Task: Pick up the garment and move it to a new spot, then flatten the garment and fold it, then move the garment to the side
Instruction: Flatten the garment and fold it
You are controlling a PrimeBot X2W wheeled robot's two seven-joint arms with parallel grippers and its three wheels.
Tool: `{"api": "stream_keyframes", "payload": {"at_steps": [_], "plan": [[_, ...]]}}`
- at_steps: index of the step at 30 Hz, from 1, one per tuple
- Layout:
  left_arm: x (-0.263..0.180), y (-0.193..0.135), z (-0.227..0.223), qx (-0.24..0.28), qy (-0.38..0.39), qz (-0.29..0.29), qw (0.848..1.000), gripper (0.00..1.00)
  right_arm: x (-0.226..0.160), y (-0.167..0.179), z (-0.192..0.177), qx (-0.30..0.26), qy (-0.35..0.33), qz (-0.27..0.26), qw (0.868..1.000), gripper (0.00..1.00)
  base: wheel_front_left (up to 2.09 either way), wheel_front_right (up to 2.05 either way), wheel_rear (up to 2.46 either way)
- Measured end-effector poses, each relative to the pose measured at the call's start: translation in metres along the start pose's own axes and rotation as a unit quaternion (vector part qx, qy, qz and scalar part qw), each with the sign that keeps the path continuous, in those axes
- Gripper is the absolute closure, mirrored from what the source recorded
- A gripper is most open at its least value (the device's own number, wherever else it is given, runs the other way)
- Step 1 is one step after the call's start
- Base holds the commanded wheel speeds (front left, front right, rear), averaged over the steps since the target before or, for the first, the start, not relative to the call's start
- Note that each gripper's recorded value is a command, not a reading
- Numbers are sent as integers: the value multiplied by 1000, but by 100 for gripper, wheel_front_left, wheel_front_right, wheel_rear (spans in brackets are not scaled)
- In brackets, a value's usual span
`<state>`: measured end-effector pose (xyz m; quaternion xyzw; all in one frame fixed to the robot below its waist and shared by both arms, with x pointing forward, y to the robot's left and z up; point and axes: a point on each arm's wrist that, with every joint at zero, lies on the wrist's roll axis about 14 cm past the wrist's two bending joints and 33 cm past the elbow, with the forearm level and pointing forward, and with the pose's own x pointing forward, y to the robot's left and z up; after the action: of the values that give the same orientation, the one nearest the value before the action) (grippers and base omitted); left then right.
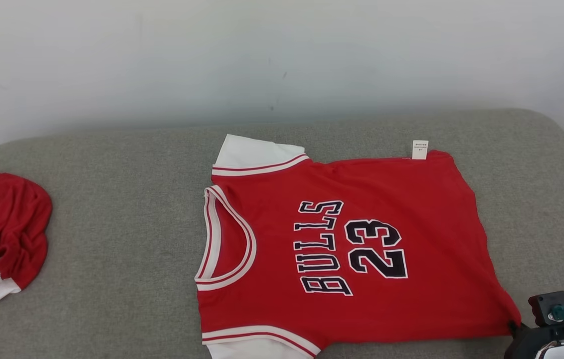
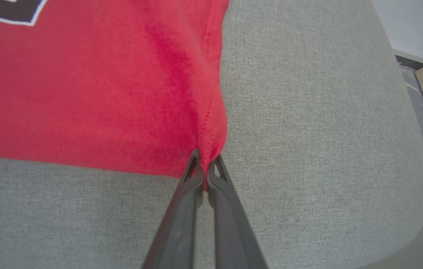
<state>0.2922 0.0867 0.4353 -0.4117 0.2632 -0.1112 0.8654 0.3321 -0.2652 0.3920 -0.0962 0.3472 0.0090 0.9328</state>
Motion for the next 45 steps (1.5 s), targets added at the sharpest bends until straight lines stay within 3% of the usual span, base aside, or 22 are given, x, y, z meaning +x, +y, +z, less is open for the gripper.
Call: {"api": "stream_keyframes", "payload": {"at_steps": [11, 25, 29, 45], "plan": [[42, -58, 64, -3, -101, -80, 992, 100, 14, 0, 38, 17, -43, 2, 999, 100, 0, 0, 0], [104, -60, 108, 34, -149, -44, 987, 100, 41, 3, 70, 21, -57, 12, 998, 100, 0, 0, 0], [118, -51, 119, 44, -161, -25, 986, 100, 50, -1, 77, 61, -67, 8, 996, 100, 0, 0, 0], [149, -56, 140, 73, -176, -28, 981, 100, 69, 0, 89, 64, -76, 3, 995, 100, 0, 0, 0]]}}
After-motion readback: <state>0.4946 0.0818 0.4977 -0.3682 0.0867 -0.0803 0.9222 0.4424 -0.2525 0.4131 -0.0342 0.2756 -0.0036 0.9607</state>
